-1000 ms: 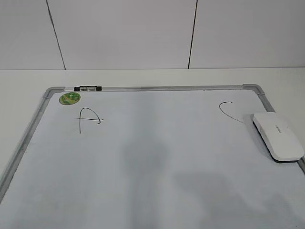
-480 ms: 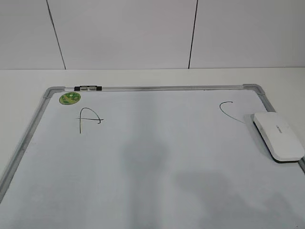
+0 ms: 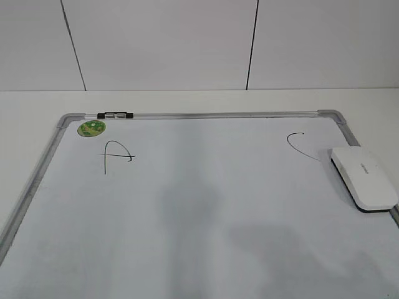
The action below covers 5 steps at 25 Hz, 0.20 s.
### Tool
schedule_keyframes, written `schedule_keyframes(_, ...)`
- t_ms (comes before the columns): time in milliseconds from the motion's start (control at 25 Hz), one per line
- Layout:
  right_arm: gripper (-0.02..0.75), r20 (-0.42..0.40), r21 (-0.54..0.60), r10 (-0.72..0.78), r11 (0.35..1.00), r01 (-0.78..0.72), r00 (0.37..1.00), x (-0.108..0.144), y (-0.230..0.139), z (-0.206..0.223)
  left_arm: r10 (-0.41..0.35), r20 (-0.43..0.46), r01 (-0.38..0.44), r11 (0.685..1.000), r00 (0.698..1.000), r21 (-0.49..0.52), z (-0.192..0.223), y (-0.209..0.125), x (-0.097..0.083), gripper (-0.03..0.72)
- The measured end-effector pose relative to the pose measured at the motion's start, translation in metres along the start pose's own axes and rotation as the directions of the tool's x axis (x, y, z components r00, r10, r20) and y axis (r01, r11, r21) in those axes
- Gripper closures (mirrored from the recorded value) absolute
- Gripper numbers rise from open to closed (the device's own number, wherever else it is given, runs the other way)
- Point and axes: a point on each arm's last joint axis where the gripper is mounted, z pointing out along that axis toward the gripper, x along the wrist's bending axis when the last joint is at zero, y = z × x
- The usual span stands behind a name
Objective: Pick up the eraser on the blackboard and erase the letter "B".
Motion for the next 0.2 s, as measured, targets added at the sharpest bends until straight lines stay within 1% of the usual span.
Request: schedule_keyframes(200,0.153,0.0,0.0,0.0,1.0,0.0,1.0,0.0,0.0,0.0,0.0,0.0,0.0,1.0,1.0,0.0,0.0,0.0,0.0,0.451)
